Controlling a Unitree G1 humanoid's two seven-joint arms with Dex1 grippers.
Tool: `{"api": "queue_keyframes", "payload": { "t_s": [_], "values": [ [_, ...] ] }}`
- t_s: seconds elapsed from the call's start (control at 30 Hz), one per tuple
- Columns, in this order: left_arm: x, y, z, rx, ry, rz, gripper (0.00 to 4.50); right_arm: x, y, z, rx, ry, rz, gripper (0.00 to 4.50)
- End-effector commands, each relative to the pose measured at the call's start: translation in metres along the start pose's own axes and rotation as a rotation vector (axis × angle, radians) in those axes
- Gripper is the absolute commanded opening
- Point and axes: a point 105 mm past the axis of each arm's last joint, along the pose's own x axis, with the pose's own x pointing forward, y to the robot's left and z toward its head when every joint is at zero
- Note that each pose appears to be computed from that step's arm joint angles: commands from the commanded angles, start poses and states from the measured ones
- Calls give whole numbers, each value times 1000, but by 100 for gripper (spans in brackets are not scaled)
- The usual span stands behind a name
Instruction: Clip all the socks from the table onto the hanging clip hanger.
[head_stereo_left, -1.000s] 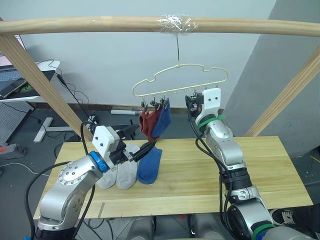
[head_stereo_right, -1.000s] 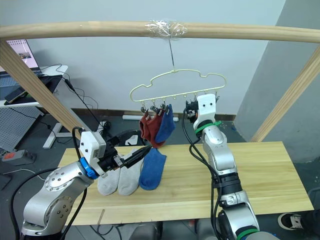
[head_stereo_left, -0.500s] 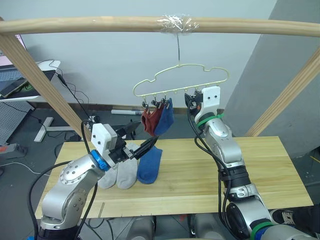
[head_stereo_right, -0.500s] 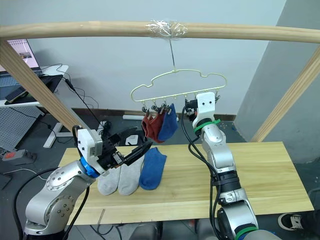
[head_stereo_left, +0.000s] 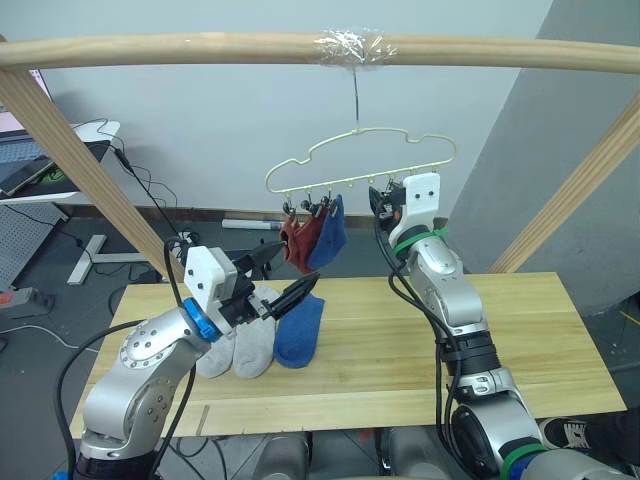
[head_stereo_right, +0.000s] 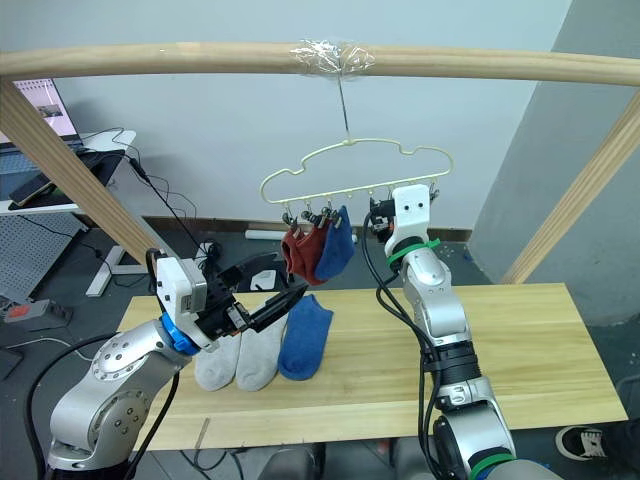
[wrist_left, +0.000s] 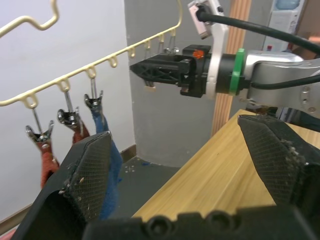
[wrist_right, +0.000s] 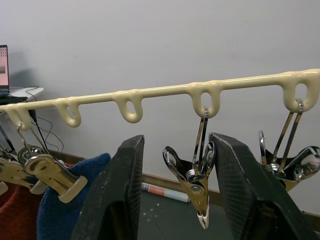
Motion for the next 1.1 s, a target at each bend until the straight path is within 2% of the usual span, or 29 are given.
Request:
{"api": "queue_keyframes", "payload": {
  "t_s": [0.03,0.1,0.23,0.33,0.47,0.5,0.6,0.73,0.9,1.1],
  "values": [
    [2,-4,14,41,-44,-8,450,3,1,14,12,-44,5,211],
    [3,-3,15,43,-46,-6,450,3,1,14,14,-45,4,176],
    [4,-3,15,56,-45,-10,450,3,0,15,23,-48,1,56],
    [4,-4,14,57,-43,-11,450,3,-1,14,40,-47,0,1],
    [5,-3,11,45,-30,-2,450,3,-6,16,54,-46,-9,1],
    [4,-1,5,45,-2,10,450,3,-9,16,57,-39,-15,1],
    [2,11,-29,145,159,73,450,3,-17,17,55,-23,-17,1],
    [2,23,-86,129,357,140,450,0,-21,22,56,-10,12,1],
    [17,32,-143,158,516,170,450,-7,-21,22,49,19,31,1],
    [24,46,-183,120,636,225,450,-16,-15,25,71,19,34,1]
  ]
}}
